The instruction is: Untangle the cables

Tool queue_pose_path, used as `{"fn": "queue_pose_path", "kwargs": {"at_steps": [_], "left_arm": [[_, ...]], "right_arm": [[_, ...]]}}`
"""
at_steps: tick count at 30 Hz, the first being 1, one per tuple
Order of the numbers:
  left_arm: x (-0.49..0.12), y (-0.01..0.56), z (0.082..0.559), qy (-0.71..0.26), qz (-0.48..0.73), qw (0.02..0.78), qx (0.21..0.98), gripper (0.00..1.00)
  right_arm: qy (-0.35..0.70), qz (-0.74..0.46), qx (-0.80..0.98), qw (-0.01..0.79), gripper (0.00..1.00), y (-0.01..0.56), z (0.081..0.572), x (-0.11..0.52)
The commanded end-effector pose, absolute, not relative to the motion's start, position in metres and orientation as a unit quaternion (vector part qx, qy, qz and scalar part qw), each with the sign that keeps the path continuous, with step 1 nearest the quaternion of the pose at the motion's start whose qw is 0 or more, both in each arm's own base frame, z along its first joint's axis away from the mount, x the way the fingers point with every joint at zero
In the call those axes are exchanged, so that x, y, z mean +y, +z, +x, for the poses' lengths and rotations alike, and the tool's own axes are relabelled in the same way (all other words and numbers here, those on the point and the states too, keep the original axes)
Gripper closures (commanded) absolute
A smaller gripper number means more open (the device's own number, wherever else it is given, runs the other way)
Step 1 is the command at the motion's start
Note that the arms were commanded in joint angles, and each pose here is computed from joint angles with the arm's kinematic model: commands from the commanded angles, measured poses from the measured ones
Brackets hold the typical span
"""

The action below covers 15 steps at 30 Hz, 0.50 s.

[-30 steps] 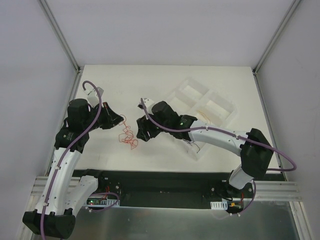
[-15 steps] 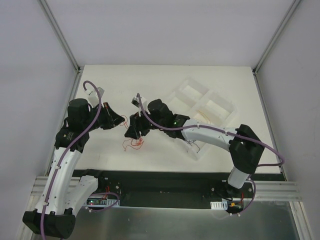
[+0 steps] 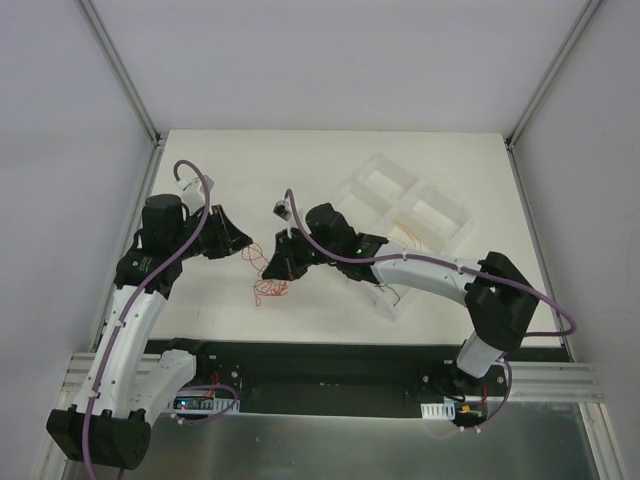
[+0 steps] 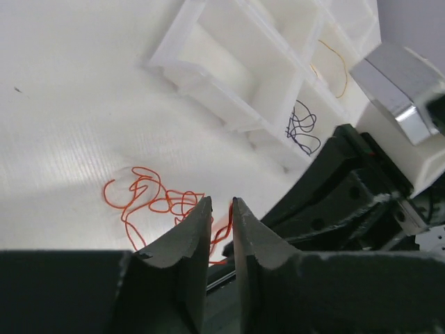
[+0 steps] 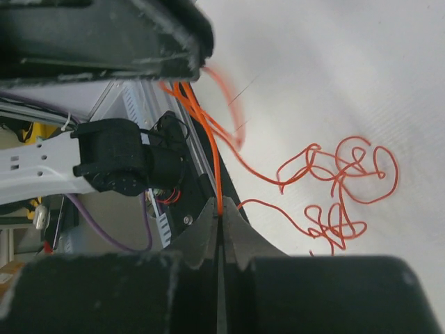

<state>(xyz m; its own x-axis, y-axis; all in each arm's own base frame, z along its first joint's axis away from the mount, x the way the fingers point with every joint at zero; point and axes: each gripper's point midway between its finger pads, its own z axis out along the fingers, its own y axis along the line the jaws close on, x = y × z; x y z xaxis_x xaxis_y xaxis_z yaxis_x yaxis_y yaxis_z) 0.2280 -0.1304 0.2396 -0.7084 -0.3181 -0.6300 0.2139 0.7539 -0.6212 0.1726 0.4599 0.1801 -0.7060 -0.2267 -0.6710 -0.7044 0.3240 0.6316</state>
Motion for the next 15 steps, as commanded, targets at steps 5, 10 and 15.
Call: {"fn": "queue_pose_path", "kwargs": {"at_steps": [5,10,15], "left_arm": [[-0.145,0.228,0.231,-0.387,0.013,0.346,0.855,0.22],[-0.16,0.216,0.216,-0.438,0.036,0.305,0.845,0.09],[-0.165,0.212,0.207,-0.46,0.045,0.314,0.829,0.08]], "right_arm": [[0.584,-0.295,0.741,0.149,1.0,0.213,0.16,0.435],[0.599,-0.282,0.734,0.153,1.0,0.23,0.171,0.417],[0.605,-0.266,0.735,0.151,1.0,0.236,0.18,0.407]]}}
